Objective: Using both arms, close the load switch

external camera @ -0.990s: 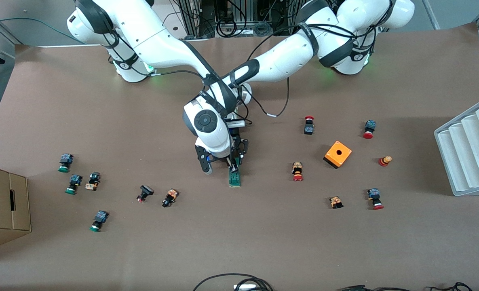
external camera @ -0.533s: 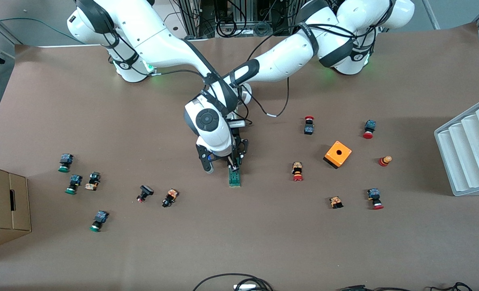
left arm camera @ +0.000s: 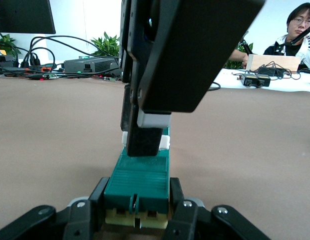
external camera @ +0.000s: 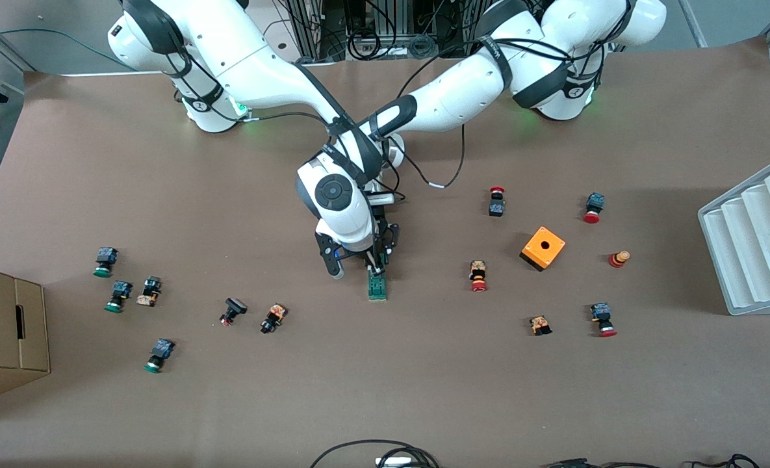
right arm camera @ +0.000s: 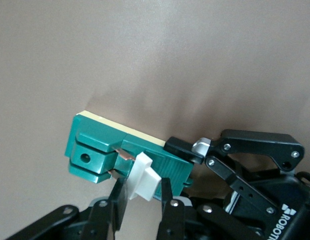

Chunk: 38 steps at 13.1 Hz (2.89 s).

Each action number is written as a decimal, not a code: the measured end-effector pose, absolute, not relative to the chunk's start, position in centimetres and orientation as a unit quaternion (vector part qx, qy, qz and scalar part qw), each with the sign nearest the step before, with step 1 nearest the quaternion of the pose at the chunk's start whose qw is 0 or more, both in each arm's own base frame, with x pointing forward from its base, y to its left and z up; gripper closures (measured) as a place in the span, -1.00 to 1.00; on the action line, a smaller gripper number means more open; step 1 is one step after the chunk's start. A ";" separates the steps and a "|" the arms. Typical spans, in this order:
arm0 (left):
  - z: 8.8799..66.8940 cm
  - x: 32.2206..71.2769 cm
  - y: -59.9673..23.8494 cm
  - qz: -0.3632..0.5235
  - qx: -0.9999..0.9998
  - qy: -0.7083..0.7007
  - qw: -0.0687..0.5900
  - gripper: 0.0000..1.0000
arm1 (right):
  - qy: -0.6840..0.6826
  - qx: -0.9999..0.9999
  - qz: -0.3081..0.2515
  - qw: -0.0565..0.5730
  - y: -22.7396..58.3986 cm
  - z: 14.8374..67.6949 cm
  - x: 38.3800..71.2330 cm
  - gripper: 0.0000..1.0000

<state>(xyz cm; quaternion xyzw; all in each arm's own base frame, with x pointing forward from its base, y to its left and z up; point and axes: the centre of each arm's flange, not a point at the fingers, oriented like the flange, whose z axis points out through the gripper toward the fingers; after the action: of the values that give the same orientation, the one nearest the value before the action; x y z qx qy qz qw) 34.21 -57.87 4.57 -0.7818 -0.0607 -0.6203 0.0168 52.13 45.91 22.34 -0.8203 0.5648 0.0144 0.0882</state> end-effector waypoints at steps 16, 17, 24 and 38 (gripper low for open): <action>4.5 34.2 -57.9 -0.620 -0.782 -0.061 0.017 -0.07 | 0.565 -0.820 0.017 0.089 45.8 22.9 51.9 0.66; 4.5 34.2 -57.8 -0.620 -0.782 -0.060 0.018 -0.02 | 0.565 -0.820 0.017 0.089 45.8 22.9 51.9 0.66; 4.5 34.2 -57.8 -0.620 -0.782 -0.060 0.018 -0.01 | 0.569 -0.817 0.020 0.089 45.7 23.0 52.0 0.66; 4.5 34.2 -57.8 -0.621 -0.782 -0.059 0.018 -0.01 | 0.583 -0.805 0.017 0.106 45.8 24.6 55.5 0.66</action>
<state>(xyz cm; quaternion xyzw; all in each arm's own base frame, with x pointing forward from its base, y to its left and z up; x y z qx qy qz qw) 34.18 -57.83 4.48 -0.7815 -0.0588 -0.6208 0.0181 55.46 45.79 24.64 -0.8050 0.5834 0.0173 0.1061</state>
